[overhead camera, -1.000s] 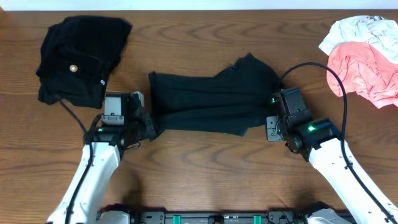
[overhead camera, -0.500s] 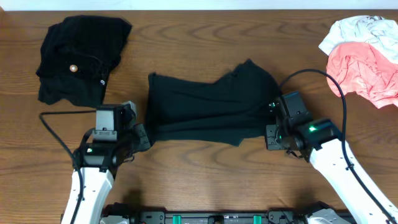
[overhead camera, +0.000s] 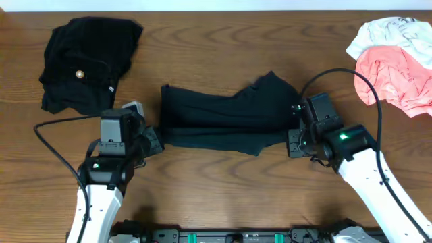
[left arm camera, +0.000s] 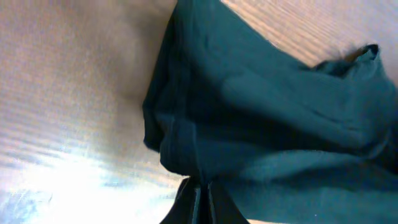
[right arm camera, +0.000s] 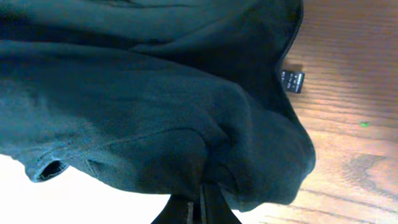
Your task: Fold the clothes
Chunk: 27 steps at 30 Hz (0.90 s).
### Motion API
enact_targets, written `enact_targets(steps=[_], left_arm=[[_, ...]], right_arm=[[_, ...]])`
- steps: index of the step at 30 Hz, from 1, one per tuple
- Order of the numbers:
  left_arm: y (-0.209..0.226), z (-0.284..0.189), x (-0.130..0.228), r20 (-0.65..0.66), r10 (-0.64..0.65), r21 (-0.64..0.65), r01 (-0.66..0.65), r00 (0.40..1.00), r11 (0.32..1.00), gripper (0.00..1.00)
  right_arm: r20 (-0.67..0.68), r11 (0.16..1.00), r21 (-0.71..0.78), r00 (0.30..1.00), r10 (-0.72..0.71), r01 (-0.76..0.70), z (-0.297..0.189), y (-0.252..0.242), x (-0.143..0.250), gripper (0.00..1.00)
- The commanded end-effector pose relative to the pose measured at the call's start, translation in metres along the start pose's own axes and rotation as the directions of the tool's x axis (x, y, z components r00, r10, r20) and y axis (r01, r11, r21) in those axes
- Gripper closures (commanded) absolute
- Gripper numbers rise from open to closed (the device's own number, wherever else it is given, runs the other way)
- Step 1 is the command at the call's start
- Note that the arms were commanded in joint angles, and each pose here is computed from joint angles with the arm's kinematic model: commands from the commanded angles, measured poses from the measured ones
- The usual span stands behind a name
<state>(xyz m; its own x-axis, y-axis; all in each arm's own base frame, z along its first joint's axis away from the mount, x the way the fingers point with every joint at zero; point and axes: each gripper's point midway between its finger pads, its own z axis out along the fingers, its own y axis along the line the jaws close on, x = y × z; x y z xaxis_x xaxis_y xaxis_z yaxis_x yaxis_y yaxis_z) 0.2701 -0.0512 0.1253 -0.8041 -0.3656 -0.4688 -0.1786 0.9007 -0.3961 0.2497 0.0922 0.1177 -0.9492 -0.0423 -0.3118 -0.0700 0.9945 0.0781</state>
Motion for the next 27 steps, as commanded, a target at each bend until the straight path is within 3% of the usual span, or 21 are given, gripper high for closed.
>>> enact_targets(steps=[1,9,27], left_arm=[[0.003,0.008,-0.003,-0.024,-0.017,-0.027,0.016,1.000,1.000,0.94],[0.016,0.037,0.011,-0.127,-0.048,-0.079,0.038,0.991,0.996,0.94],[0.031,0.084,0.009,-0.155,-0.081,-0.129,0.061,0.985,0.990,0.94]], right_arm=[[-0.026,1.000,0.007,0.999,-0.021,0.022,0.006,-0.001,-0.002,0.99],[-0.079,0.998,0.020,0.996,-0.052,0.054,0.031,0.000,-0.004,0.99],[-0.160,0.996,0.085,0.987,-0.016,0.030,0.083,-0.015,-0.007,0.99]])
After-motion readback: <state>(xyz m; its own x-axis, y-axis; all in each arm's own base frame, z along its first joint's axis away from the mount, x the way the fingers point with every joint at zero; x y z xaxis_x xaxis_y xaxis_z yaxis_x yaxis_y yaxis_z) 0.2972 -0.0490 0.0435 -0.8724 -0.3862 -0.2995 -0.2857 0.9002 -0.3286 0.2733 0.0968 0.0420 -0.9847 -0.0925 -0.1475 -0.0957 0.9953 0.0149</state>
